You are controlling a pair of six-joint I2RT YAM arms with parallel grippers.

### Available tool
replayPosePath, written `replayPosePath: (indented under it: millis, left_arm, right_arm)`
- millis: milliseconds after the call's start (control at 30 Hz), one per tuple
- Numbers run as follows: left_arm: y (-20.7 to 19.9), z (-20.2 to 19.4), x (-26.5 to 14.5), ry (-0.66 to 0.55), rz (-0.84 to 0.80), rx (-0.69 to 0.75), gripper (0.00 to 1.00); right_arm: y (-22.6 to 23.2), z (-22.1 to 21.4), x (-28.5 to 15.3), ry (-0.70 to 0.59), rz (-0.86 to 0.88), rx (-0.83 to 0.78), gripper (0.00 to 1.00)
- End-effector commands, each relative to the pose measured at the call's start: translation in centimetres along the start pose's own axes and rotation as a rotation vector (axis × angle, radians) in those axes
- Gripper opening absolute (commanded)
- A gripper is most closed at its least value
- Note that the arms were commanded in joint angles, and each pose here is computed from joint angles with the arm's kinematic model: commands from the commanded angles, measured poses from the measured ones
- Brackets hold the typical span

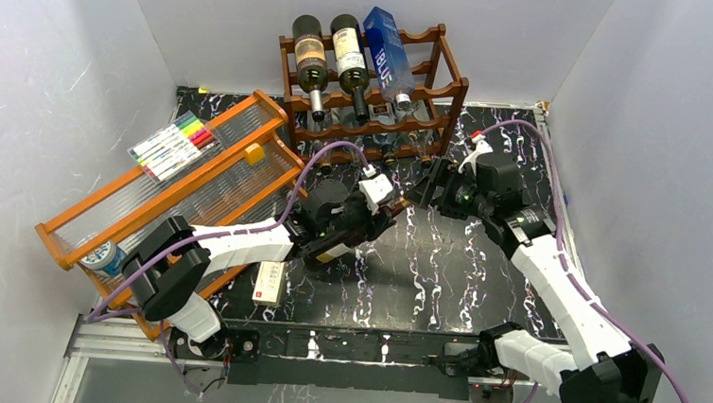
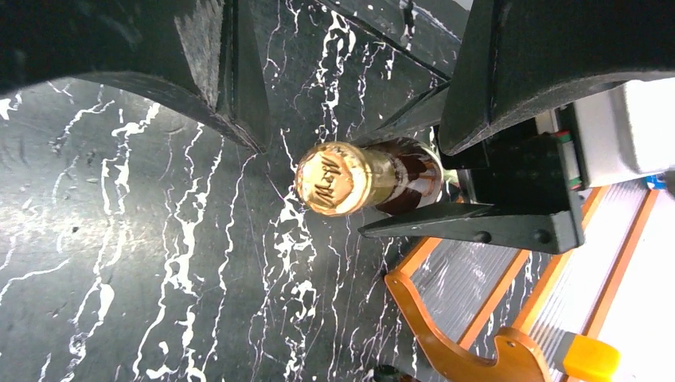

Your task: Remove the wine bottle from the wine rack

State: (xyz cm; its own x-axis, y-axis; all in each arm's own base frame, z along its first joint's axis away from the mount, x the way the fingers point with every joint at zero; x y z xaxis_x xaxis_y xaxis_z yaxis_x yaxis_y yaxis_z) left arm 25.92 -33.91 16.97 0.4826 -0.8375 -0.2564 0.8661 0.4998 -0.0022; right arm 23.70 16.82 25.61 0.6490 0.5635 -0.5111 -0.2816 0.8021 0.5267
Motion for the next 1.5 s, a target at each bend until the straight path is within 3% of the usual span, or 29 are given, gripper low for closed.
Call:
replayPosePath:
  millis: [0,300,433,533,567,600,633,667,700,767,800,833,1200,1467]
  left_arm:
    - [-0.1,7.0,-0.8,-0.235,0.01,-0.026,0.06]
    - [-0.4,7.2,-0.8,-0.235,-0.007,-0.049,0.06]
    - [-0.5,7.0,-0.8,-0.227,-0.015,-0.056,0.06]
    - [-0.6,7.1,-0.8,-0.222,-0.018,-0.066,0.08]
    - [-0.6,7.1,-0.8,-0.217,-0.018,-0.071,0.11]
    - [-0.5,7.1,-0.9,-0.204,-0.016,-0.082,0.18]
    - [-0.6,7.3,-0.8,-0.192,-0.016,-0.093,0.33]
    - [-0.6,7.4,-0.9,-0.176,-0.015,-0.1,0.42]
    - [-0.7,7.4,-0.9,-0.157,-0.018,-0.108,0.6]
    - [-0.7,7.6,-1.0,-0.134,-0.022,-0.113,0.84]
    - [-0.8,7.9,-1.3,-0.129,-0.024,-0.114,0.94]
    - [-0.9,8.2,-1.6,-0.128,-0.027,-0.118,0.98]
    - [-0.4,12.4,-6.2,-0.236,0.039,-0.073,0.98]
    - [0.0,12.8,-7.2,-0.216,0.082,-0.093,0.98]
  right_arm:
    - [1.7,2.1,1.3,-0.113,0.128,0.013,0.85]
    - [1.9,0.5,4.6,-0.077,0.25,0.115,0.71]
    - [1.8,0.1,5.4,-0.056,0.266,0.138,0.61]
    - [1.7,0.0,5.6,-0.06,0.275,0.148,0.46]
    - [1.5,0.0,5.6,-0.07,0.259,0.148,0.36]
    - [1.3,0.2,5.5,-0.082,0.237,0.144,0.27]
    - [1.1,0.4,5.2,-0.098,0.213,0.139,0.18]
    - [0.9,0.8,4.9,-0.12,0.194,0.129,0.11]
    - [0.9,1.3,4.6,-0.141,0.179,0.111,0.07]
    - [0.7,2.4,3.6,-0.186,0.131,0.075,0.0]
    - [0.6,3.0,3.1,-0.208,0.1,0.054,0.0]
    - [0.5,3.6,2.5,-0.232,0.068,0.036,0.0]
    - [-2.9,9.7,-6.6,-0.502,-0.411,-0.177,0.0]
    - [-6.8,16.1,-7.7,-0.601,-0.687,-0.148,0.0]
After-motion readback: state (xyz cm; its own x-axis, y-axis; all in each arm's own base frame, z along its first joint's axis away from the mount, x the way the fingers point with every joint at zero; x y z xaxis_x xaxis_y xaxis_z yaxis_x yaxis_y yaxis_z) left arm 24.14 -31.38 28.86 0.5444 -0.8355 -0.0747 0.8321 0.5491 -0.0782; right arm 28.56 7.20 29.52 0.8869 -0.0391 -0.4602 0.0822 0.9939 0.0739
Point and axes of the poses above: each gripper's point midway between its finger pads, its own x axis out along the fingers, its own y axis along the line the jaws close on, z = x × y, the point moved 4 cm from there along -x, back along the fingers, and after that the axes turned 4 degrees about -x, right-handed, at the moved point
